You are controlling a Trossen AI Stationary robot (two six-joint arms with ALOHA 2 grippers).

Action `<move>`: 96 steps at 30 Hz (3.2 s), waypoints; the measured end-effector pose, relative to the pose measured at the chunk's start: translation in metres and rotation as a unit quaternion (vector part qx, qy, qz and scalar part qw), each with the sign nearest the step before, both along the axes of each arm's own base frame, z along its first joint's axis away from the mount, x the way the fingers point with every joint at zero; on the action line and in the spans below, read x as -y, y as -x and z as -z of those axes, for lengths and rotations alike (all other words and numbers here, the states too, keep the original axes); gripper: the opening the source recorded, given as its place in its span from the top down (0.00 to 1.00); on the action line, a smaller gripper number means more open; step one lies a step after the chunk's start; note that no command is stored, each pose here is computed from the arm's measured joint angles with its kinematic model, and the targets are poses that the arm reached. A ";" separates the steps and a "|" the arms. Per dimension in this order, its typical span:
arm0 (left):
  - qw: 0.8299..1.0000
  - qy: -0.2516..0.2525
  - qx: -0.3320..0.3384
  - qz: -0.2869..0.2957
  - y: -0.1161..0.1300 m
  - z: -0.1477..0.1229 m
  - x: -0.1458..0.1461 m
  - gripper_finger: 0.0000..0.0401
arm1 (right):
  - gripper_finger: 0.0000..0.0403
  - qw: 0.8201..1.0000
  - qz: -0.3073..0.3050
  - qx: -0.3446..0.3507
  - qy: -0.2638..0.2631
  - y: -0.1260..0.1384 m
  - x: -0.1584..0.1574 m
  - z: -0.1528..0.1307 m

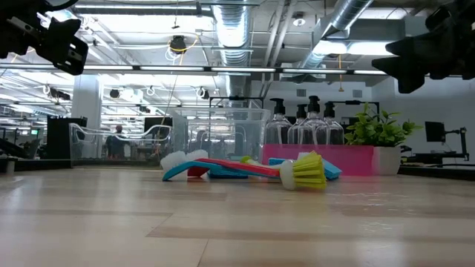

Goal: Pick & Place Kitchen Sink Supplies
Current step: Put the bottom red toilet brush into the white bin

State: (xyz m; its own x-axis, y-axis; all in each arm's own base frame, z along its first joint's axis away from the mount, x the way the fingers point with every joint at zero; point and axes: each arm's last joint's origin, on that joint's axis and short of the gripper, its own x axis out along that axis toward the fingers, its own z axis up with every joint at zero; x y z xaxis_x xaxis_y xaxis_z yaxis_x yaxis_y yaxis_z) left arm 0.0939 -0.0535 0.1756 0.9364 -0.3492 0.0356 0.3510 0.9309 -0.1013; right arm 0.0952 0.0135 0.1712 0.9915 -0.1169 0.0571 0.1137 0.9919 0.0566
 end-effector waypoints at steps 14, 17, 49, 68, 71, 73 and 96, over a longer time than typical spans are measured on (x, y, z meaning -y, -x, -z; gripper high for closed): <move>1.000 0.001 0.002 0.000 0.000 0.000 0.000 0.50 | 0.45 1.000 0.000 0.000 0.000 0.000 0.000 0.000; 1.000 0.002 0.002 0.000 0.000 -0.001 0.000 0.50 | 0.45 1.000 0.000 0.000 0.000 0.000 0.000 0.000; 1.000 0.002 0.003 0.000 0.000 -0.001 0.000 0.50 | 0.45 1.000 0.000 -0.001 0.000 0.000 0.000 0.000; 1.000 0.002 0.003 0.000 0.000 -0.001 0.000 0.50 | 0.45 1.000 0.000 -0.001 0.000 0.000 0.000 0.000; 1.000 0.002 0.003 0.000 0.000 -0.001 0.000 0.50 | 0.45 1.000 0.000 -0.001 0.000 0.000 0.000 0.000; 1.000 0.002 0.003 0.000 0.000 -0.001 0.000 0.50 | 0.45 1.000 0.000 -0.001 0.000 0.000 0.000 0.000; 1.000 0.002 0.003 0.000 0.000 -0.001 0.000 0.50 | 0.45 0.986 -0.012 0.041 -0.164 0.000 0.000 -0.004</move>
